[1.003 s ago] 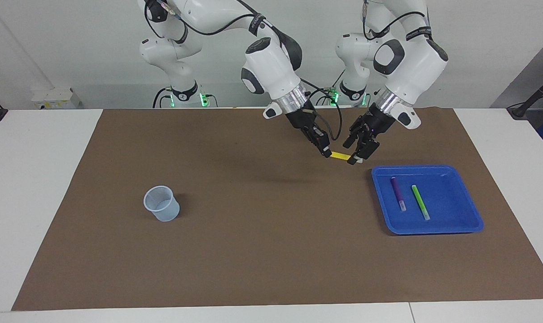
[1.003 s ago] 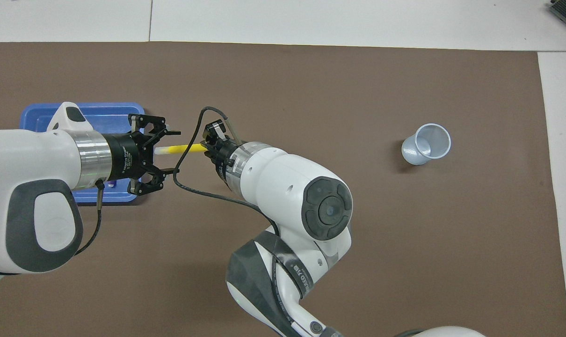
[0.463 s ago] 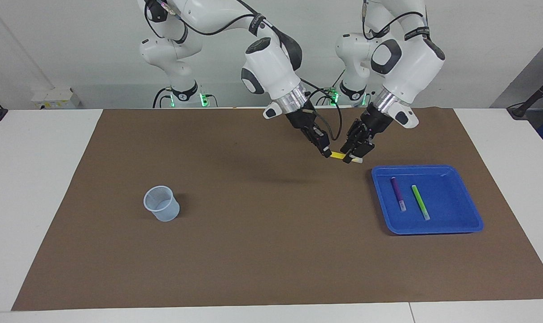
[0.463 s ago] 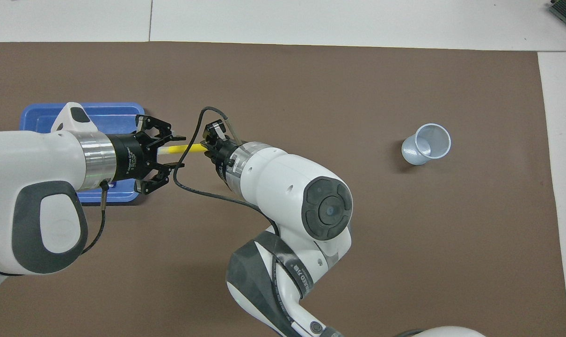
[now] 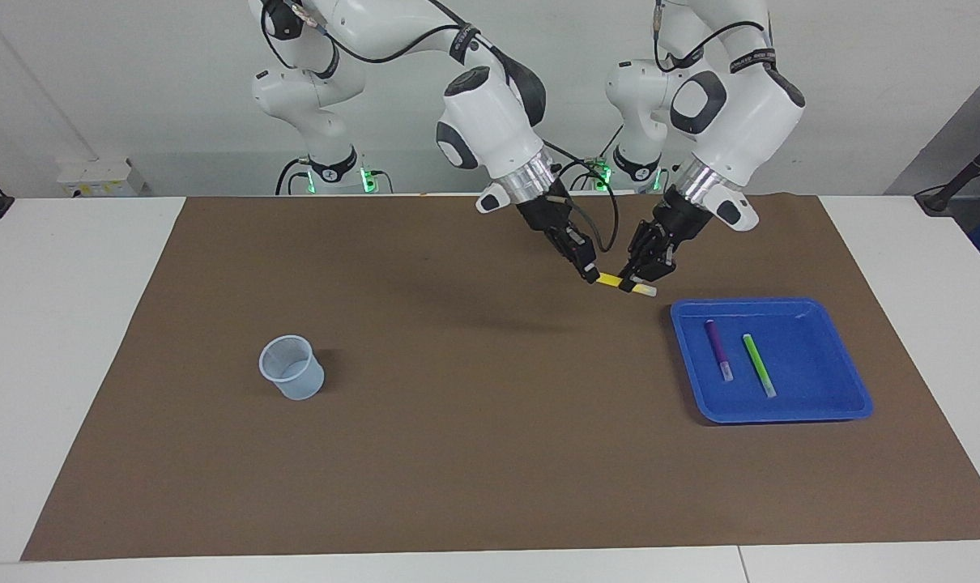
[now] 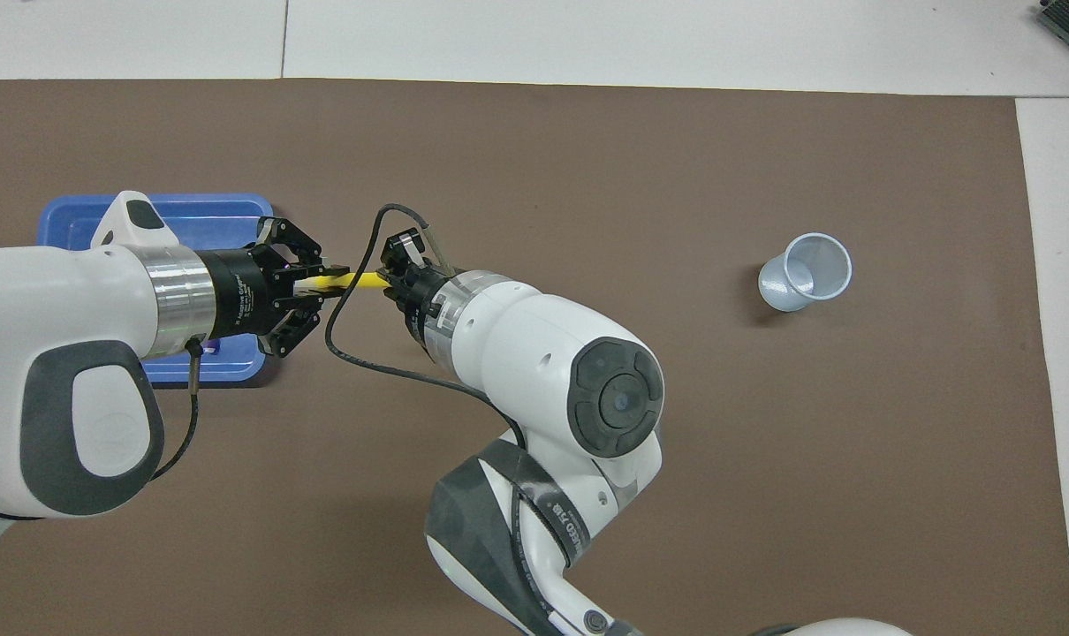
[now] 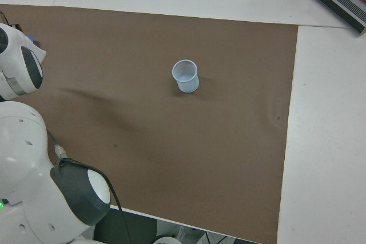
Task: Right arm passes pens to left for tray arrangement
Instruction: 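Close the left gripper on the yellow pen held by the right gripper, then open the right gripper and withdraw it while the left gripper holds the pen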
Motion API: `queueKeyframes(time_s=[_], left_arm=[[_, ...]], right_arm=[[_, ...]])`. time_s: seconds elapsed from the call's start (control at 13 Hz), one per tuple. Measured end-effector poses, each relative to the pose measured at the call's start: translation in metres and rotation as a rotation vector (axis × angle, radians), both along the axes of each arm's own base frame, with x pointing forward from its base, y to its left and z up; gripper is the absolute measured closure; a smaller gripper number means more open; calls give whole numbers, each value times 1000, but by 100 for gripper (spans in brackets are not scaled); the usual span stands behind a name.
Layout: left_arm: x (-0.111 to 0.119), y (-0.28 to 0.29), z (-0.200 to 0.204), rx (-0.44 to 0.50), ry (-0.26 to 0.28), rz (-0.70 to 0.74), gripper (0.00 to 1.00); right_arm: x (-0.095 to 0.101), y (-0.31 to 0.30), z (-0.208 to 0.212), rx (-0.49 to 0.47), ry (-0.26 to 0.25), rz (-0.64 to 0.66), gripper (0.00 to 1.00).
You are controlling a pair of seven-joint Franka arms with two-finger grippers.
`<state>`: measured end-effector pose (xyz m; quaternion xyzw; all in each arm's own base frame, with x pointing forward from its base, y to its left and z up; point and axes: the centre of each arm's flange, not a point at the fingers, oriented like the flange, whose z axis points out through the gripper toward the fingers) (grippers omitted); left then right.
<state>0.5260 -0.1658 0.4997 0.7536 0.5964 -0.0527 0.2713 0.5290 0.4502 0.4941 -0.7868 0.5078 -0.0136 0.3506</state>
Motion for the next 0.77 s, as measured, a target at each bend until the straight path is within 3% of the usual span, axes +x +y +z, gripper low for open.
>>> queueKeyframes(time_s=[0.31, 0.39, 0.77], left_arm=[[1, 4, 1, 9, -19, -51, 81], [2, 10, 2, 21, -40, -100, 81], [1, 52, 2, 51, -51, -233, 81]], right_arm=[[-2, 2, 0, 3, 3, 2, 81], [-4, 4, -1, 1, 7, 5, 76], [11, -14, -3, -6, 2, -24, 25]])
